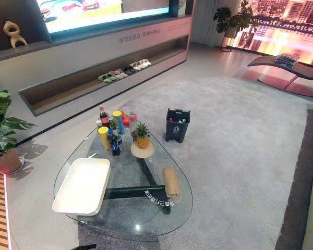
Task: Wipe the table with a cloth and put it in the basket.
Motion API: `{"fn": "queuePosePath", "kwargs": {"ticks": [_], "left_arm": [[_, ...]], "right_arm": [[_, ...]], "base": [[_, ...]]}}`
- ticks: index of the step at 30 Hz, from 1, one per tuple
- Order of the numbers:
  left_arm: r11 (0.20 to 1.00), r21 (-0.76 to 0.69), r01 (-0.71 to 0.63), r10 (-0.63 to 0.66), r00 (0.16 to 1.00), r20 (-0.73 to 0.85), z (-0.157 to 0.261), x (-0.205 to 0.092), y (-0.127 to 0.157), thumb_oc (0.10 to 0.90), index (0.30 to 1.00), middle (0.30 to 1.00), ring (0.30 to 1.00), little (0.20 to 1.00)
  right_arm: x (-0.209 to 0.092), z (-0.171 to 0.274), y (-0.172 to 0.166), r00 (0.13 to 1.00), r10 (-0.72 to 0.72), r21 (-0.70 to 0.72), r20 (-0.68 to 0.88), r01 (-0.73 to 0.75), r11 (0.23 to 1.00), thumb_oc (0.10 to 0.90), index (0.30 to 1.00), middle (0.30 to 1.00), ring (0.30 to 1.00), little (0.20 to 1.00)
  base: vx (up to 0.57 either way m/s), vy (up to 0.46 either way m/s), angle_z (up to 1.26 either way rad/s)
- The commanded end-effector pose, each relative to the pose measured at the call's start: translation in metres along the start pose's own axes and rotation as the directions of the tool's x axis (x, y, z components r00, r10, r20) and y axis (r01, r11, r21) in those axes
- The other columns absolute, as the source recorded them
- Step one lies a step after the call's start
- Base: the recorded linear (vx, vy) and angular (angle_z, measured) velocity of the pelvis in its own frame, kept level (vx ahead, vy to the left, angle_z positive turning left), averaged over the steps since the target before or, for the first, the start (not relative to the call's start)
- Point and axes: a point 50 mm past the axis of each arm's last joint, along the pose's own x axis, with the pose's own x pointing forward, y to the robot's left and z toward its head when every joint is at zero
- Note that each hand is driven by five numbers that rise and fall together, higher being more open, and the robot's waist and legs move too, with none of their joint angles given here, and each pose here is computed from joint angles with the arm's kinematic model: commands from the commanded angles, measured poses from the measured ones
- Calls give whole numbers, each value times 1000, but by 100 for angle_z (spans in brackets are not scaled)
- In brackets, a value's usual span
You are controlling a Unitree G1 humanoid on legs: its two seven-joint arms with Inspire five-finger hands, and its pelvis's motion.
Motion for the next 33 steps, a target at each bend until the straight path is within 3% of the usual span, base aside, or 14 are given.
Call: {"fn": "queuePosePath", "kwargs": {"ticks": [1,23,33], "left_arm": [[998,69,-1,1,1000,-10,9,0,6,800,900,900,900,900],[999,5,-32,32,999,25,12,0,7,800,900,900,900,900],[996,-59,-62,71,985,156,46,-1,10,800,900,900,900,900]], "right_arm": [[-2,14,-15,999,-38,-49,1,38,998,800,900,900,900,900],[-2,13,-16,999,-45,-58,17,46,997,800,900,900,900,900],[-6,37,-36,993,-95,-34,74,98,995,800,900,900,900,900]], "base": [[-20,-29,-60],[0,0,0],[-63,15,-5]]}}
